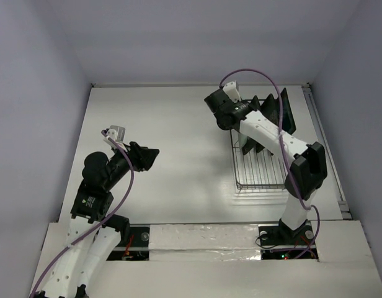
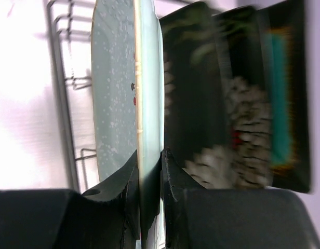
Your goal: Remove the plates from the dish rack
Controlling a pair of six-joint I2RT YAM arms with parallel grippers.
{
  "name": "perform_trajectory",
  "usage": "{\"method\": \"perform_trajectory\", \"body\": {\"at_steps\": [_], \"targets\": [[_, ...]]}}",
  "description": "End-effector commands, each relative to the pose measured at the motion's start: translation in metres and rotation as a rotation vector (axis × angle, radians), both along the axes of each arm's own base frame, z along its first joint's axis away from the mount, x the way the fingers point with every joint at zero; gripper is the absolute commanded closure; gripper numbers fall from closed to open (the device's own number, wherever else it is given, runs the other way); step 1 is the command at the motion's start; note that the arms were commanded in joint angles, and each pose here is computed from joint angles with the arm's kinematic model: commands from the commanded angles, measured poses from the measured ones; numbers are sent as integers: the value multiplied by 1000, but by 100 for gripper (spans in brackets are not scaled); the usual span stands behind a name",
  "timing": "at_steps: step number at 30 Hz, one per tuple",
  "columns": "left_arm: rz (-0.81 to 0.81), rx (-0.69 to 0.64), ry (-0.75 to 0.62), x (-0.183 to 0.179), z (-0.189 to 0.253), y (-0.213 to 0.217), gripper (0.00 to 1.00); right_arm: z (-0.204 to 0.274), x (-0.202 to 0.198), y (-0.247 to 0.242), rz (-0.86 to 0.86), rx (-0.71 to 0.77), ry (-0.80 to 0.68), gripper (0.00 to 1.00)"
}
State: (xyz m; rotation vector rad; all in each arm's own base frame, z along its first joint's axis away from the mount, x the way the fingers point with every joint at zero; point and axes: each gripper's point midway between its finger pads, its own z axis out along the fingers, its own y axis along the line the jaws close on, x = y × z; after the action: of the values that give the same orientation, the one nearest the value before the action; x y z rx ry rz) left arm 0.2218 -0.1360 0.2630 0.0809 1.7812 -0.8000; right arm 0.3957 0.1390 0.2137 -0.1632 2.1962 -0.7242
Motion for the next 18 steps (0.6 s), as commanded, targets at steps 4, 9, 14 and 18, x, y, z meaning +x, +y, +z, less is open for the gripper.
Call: {"method": "perform_trajectory", "body": {"at_steps": [4, 9, 14, 18], "targets": [[2, -13, -34, 1, 10, -1, 51, 74, -3, -22, -104, -6, -221, 100], [5, -10, -31, 2, 10, 0, 51, 110, -12, -20, -112, 86, -308, 100], [15, -8, -33, 3, 12, 1, 51, 146, -15, 28, 59, 366, -391, 100], [52, 4, -29, 5, 12, 7, 52, 141, -8, 100, 256, 643, -367, 100]]}}
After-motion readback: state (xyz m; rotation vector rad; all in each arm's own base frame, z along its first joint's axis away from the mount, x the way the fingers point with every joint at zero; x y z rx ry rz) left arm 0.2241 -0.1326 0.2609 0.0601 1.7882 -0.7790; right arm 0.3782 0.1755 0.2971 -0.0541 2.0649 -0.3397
